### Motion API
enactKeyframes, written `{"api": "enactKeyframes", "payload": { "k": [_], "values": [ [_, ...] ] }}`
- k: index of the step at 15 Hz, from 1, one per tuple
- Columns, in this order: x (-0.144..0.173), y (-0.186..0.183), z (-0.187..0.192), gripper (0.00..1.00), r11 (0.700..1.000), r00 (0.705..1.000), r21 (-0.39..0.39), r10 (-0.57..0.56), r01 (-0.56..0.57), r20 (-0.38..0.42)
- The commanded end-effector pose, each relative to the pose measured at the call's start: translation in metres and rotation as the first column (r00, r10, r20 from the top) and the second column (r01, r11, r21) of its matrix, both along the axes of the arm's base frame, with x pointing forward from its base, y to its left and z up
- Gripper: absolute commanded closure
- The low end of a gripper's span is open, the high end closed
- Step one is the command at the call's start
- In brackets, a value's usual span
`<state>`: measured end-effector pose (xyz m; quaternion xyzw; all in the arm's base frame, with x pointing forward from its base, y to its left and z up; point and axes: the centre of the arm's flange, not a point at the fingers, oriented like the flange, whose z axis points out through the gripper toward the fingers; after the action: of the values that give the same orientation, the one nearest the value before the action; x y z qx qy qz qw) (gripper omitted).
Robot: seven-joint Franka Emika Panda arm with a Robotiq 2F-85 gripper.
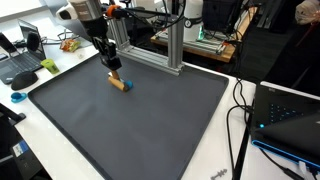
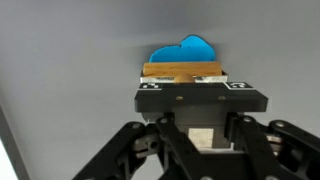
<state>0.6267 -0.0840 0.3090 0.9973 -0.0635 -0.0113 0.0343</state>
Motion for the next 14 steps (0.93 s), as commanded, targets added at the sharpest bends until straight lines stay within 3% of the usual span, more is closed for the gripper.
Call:
{"api": "enactKeyframes", "payload": {
  "k": [1,14],
  "values": [
    [0.002,-0.0056,-0.0253,0.78,1.0,0.997,0.014,0.01,-0.009,-0.083],
    [0.0034,-0.0069,-0.0329,0.78,1.0,0.989,0.02,0.023,-0.021,-0.144]
  ]
}}
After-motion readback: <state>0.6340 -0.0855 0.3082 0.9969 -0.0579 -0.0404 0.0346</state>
